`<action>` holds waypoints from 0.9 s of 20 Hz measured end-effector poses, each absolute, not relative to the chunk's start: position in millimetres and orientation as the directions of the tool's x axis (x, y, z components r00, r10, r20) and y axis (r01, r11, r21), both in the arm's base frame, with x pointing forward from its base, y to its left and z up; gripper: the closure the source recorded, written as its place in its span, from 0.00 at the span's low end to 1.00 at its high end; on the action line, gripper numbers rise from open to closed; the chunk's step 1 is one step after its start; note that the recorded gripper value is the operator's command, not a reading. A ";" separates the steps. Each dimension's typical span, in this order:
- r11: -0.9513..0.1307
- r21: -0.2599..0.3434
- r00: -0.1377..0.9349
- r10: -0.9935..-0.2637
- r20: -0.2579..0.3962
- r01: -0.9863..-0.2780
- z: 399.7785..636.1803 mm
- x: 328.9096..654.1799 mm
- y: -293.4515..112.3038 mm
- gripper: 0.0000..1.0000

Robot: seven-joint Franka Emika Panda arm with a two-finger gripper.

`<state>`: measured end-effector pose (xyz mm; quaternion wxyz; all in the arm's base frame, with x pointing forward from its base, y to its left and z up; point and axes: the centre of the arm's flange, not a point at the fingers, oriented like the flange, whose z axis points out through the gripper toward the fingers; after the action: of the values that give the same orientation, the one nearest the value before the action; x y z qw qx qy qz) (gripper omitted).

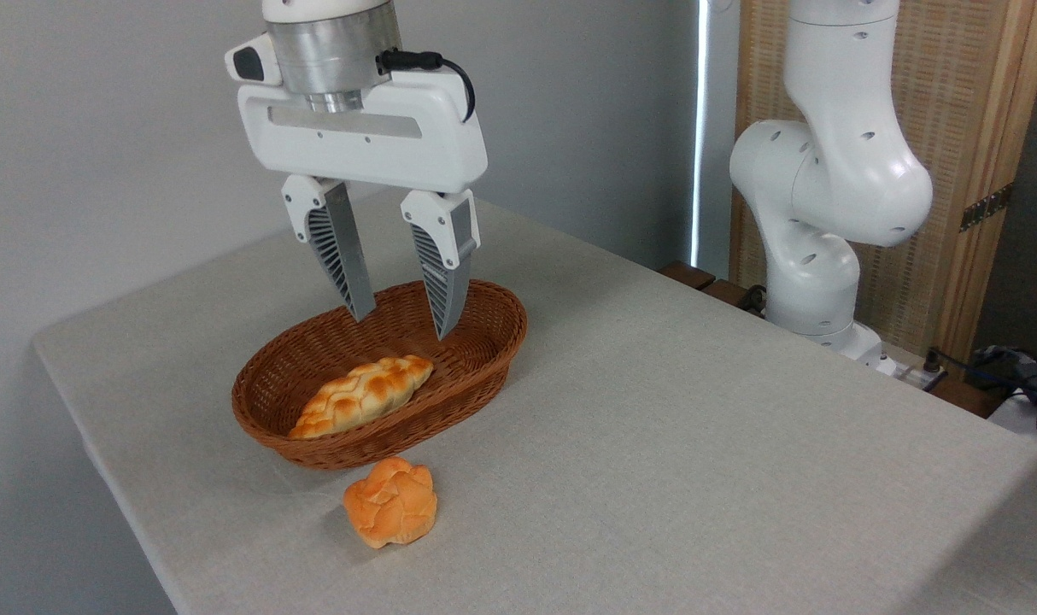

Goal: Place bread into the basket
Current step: 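Move the open gripper past the basket and lower it over the orange roll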

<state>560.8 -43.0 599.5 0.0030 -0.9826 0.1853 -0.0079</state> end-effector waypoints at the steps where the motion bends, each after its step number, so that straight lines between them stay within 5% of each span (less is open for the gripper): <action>1: -0.945 -0.010 0.945 -0.326 0.020 -0.326 597.6 562.7 -42.0 0.00; 8: -0.999 -0.007 0.995 -0.039 0.093 -0.039 566.1 579.3 -11.1 0.00; 18: -0.989 0.012 0.982 0.146 0.122 0.146 522.8 584.5 -2.4 0.00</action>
<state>584.5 -2.4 522.8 -0.0015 -0.9954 -0.0735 -0.0612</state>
